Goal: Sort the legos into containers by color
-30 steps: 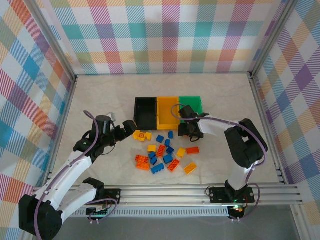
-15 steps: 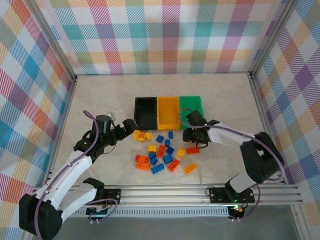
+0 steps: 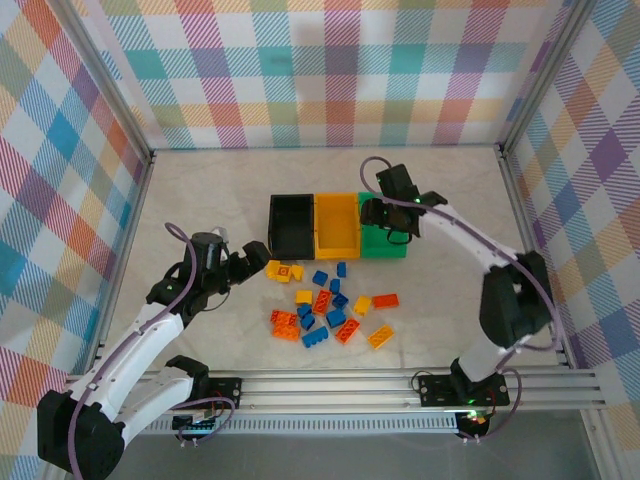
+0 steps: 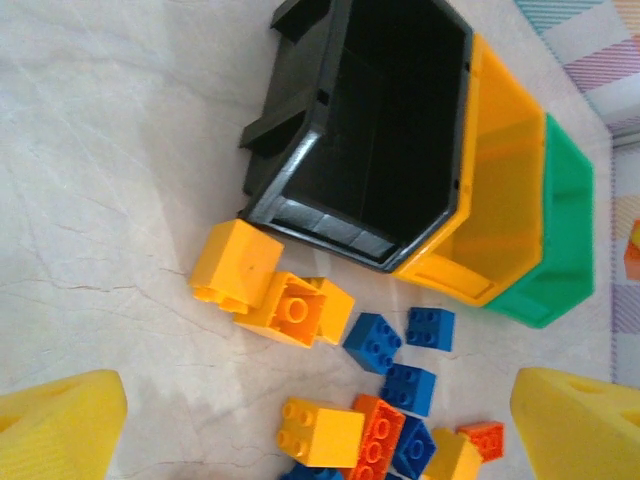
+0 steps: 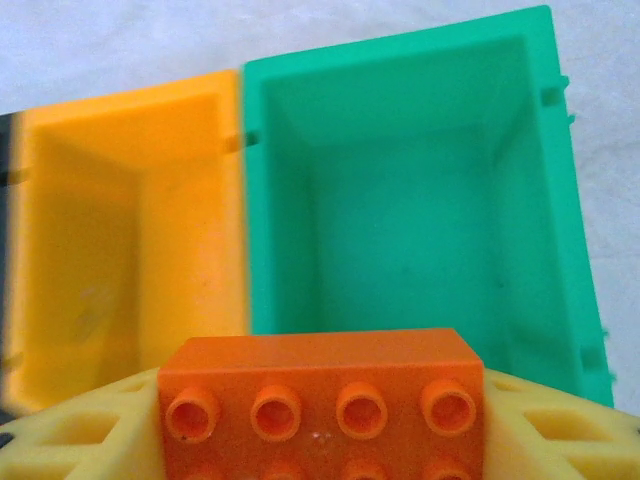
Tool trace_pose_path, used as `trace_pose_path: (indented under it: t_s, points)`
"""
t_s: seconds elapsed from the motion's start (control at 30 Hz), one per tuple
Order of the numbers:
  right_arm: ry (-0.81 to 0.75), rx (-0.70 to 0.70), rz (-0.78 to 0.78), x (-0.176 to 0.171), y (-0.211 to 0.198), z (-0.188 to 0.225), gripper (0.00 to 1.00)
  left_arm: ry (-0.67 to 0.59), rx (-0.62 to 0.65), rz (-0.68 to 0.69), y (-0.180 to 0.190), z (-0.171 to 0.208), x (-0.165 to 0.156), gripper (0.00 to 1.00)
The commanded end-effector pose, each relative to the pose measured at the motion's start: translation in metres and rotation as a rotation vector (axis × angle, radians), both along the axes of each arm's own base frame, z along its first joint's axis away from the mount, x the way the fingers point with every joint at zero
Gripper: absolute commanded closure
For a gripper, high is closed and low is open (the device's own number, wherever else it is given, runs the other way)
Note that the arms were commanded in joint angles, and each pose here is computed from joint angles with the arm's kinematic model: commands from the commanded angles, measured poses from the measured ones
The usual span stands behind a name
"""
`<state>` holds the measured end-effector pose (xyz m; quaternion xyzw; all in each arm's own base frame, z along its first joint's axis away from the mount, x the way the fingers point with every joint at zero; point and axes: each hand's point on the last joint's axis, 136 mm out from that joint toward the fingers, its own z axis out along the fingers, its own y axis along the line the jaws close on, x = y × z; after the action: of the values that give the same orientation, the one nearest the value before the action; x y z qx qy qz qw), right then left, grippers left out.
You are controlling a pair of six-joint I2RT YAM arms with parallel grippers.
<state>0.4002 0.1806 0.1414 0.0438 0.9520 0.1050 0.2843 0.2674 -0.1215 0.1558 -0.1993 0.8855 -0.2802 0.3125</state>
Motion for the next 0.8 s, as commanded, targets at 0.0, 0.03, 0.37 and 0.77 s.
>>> trace_pose_path:
  t_s: [0.0,0.03,0.37,0.77]
  points:
    - [0.044,-0.025,-0.057,0.016,-0.010,-0.013,0.45,-0.010,0.061,-0.030,0.003,0.001,-0.005,0.02]
    - [0.052,-0.019,-0.061,0.022,-0.008,-0.017,0.43,-0.009,0.063,-0.037,0.002,0.000,-0.005,0.03]
    - [0.005,0.066,-0.024,0.023,0.007,0.011,0.12,0.029,0.074,-0.131,-0.013,-0.015,-0.006,0.06]
    - [0.016,0.124,0.037,-0.047,0.005,0.007,0.11,0.159,0.345,-0.362,-0.057,-0.071,-0.041,0.14]
